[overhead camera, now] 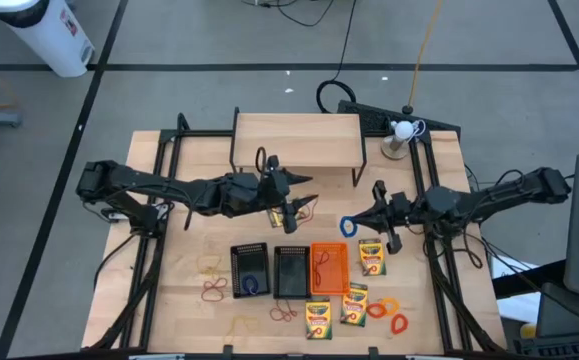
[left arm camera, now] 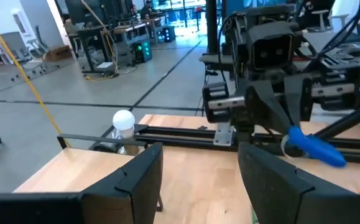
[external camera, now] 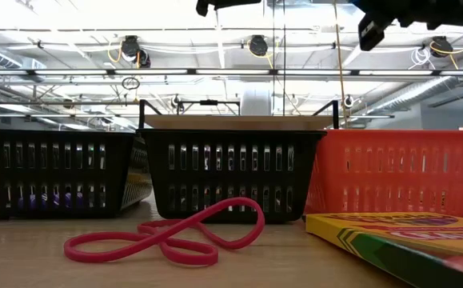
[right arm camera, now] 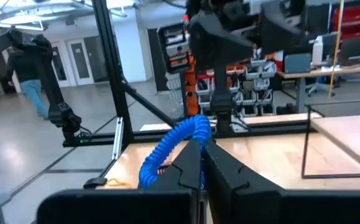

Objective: Pick & Place Office Desk Supplies
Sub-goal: Put the blue spring keychain into the left black bin

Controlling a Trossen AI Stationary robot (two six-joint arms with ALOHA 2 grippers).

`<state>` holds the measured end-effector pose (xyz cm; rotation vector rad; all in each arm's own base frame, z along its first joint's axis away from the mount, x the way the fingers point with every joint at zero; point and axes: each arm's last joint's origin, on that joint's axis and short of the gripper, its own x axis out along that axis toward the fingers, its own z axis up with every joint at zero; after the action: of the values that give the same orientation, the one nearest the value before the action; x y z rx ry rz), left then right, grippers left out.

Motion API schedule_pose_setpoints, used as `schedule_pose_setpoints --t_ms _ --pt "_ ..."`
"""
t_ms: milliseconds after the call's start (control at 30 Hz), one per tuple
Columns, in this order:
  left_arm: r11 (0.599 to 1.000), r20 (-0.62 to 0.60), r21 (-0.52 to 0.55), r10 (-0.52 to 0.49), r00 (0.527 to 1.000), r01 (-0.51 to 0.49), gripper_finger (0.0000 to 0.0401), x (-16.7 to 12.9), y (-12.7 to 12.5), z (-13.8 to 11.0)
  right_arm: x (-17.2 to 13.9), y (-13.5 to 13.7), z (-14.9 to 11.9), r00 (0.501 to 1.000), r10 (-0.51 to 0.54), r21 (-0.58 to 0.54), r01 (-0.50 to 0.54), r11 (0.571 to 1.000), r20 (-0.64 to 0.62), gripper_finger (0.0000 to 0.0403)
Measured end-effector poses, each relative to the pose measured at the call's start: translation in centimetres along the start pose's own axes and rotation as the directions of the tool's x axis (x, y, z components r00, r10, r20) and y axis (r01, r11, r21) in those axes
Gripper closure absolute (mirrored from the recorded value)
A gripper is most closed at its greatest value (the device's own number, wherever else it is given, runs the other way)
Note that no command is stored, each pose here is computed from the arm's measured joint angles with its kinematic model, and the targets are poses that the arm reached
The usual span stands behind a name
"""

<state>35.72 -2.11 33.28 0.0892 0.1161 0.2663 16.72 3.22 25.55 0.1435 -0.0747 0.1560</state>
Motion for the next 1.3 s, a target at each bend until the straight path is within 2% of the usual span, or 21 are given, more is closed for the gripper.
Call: schedule_pose_setpoints --t_ms 267,400,500,567,800,1167,1300 --pt "1.000 0.008 -0.003 -0.003 1.000 0.003 0.0190 0.0 0.0 0.1 2.2 0.4 -0.3 0.998 0.010 -0.039 -0.012 0.999 -0.065 0.0403" --pt "0.994 0.012 -0.055 -0.090 0.996 0.091 0.0190 0.1 -0.3 0.0 3.0 0.5 0.1 0.998 0.002 -0.081 -0.006 0.997 -0.058 0.0403" --pt "0.982 0.018 -0.090 -0.166 0.986 0.167 0.0190 0.1 -0.4 0.0 3.4 0.4 0.3 0.997 -0.052 -0.127 0.045 0.991 -0.055 0.0403" --pt "0.978 0.018 -0.104 -0.179 0.984 0.180 0.0190 0.1 -0.5 0.0 3.5 0.3 0.3 0.994 -0.093 -0.156 0.084 0.984 -0.054 0.0403" --pt "0.968 -0.008 -0.174 -0.183 0.983 0.179 0.0190 0.1 -0.5 -0.2 3.4 0.0 0.5 0.979 -0.201 -0.238 0.191 0.952 -0.022 0.0403" --pt "0.943 -0.008 -0.226 -0.254 0.967 0.245 0.0190 0.6 -0.9 -0.8 3.4 0.7 1.7 0.982 -0.162 -0.328 0.187 0.926 0.100 0.0403" --pt "0.940 0.015 -0.228 -0.256 0.966 0.253 0.0190 1.1 -1.2 -1.0 3.3 0.8 1.7 0.974 -0.198 -0.344 0.223 0.912 0.106 0.0403"
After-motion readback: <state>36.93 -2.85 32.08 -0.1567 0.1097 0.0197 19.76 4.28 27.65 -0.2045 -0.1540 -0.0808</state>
